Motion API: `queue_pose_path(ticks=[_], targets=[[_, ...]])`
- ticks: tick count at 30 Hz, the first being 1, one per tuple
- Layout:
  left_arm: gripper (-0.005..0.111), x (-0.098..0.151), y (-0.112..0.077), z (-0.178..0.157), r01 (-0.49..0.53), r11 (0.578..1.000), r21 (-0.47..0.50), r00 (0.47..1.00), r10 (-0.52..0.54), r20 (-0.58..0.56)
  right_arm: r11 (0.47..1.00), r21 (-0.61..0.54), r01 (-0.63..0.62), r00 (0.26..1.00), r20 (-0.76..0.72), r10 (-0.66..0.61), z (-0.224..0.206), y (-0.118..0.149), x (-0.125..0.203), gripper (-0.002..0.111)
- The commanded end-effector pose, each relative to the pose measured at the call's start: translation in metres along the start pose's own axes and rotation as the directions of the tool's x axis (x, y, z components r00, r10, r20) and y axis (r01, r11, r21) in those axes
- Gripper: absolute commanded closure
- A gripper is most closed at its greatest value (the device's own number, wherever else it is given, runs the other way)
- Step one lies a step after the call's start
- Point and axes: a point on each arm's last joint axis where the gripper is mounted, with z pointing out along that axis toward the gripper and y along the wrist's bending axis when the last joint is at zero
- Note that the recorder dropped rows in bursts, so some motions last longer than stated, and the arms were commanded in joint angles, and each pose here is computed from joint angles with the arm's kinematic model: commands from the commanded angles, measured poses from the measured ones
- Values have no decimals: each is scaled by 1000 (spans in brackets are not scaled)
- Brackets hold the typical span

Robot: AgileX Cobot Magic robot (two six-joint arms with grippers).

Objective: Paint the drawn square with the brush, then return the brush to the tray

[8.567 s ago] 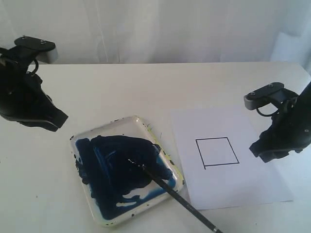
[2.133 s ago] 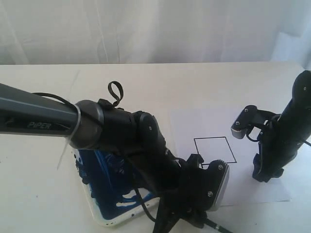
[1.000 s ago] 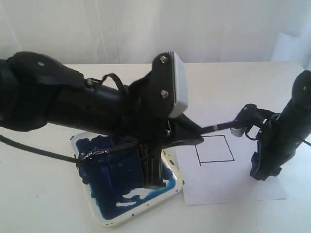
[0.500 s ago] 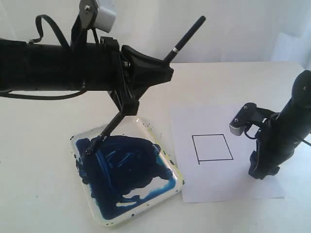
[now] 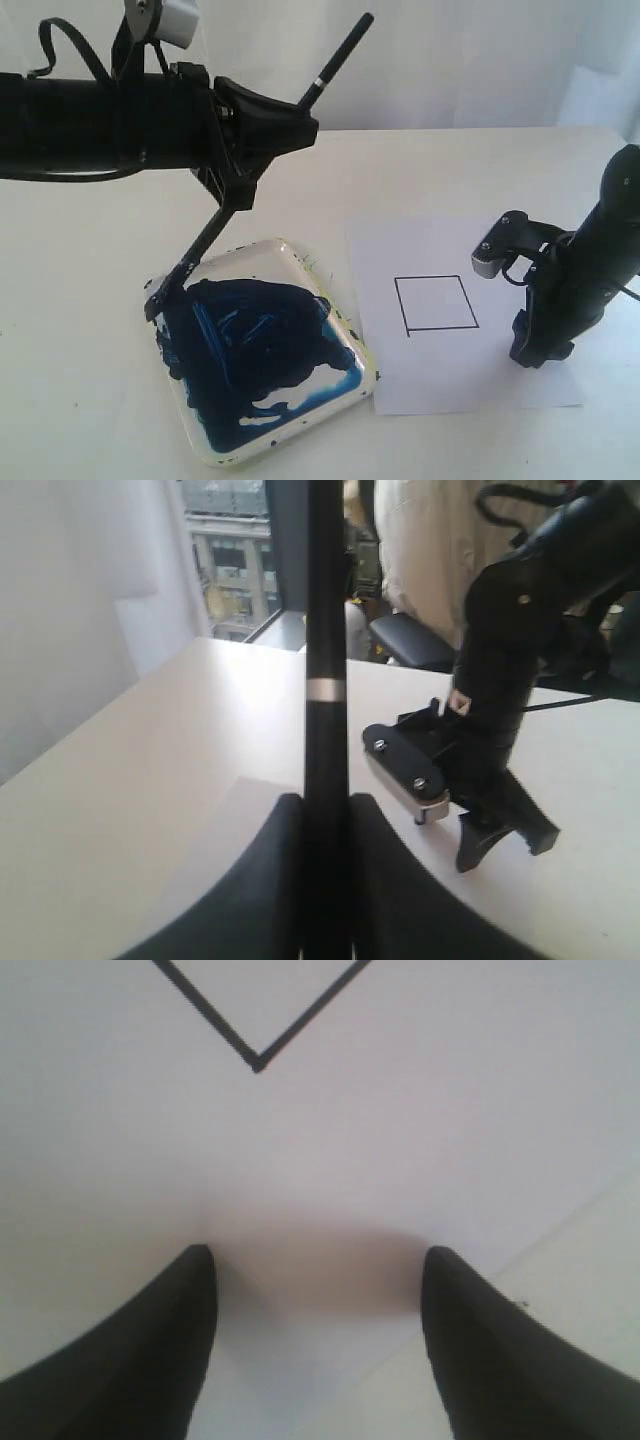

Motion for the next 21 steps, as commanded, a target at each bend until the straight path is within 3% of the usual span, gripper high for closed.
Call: queue_pose_path(ticks=[1, 4, 8, 10, 14, 19, 21], targets=[[107, 0, -1, -4, -23, 1000, -3, 1000, 23, -14, 1000, 6, 5, 1000, -6, -5, 7, -1, 1, 51], [107, 3, -14, -5, -169, 975, 143, 985, 173, -21, 1000, 13, 5, 1000, -1, -5, 7, -2, 1, 51], [107, 11, -35, -11, -301, 869, 393, 944, 331, -9, 1000, 15, 5, 1000, 0, -5, 7, -2, 1, 51], [107, 17, -39, -14, -329, 826, 458, 923, 384, -30, 1000, 15, 5, 1000, 0, -5, 7, -2, 1, 51], [107, 27, -39, -16, -370, 778, 508, 875, 475, -90, 1000, 15, 5, 1000, 0, -5, 7, -2, 1, 51], [107, 31, -37, -14, -370, 777, 509, 872, 480, -98, 1000, 16, 6, 1000, -1, -6, 7, -2, 1, 51], [107, 34, -37, -12, -386, 759, 525, 864, 496, -82, 1000, 17, 6, 1000, 0, -6, 7, -2, 1, 51]])
